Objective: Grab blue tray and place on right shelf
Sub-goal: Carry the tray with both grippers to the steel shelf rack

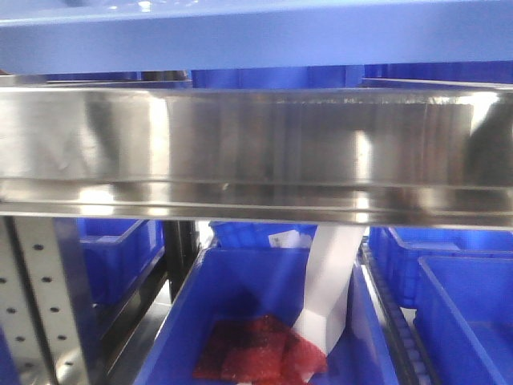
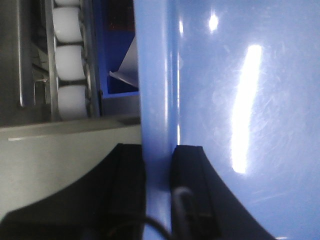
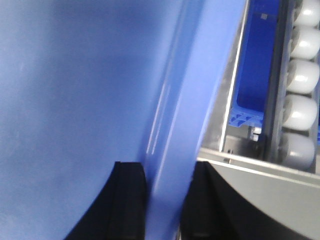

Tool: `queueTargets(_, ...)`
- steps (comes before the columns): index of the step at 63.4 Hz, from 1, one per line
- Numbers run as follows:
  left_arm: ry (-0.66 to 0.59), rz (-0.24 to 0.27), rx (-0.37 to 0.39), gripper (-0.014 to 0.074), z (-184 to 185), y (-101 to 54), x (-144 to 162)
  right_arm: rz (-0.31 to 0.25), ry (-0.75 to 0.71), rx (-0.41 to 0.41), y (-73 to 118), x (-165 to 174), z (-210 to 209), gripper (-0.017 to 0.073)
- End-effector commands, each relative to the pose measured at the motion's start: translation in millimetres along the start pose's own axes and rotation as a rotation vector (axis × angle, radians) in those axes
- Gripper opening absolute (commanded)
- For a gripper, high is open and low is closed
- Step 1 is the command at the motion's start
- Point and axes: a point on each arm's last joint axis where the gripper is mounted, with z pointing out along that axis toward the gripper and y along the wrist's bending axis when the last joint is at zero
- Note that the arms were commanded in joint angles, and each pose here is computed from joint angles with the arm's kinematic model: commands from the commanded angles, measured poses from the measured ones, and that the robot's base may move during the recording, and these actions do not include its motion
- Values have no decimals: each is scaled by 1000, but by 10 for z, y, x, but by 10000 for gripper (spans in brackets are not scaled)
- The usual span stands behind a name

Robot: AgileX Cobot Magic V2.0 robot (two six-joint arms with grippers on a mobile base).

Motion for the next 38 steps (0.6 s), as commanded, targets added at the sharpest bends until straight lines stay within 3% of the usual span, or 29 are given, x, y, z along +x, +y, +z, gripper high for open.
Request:
queueTargets(1,14,30,20,-48,-203,-12,71,-34,-97,-19,2,-75,-132,23)
queueTargets(38,14,30,20,-48,-203,-12,71,-34,-97,-19,2,-75,-132,23)
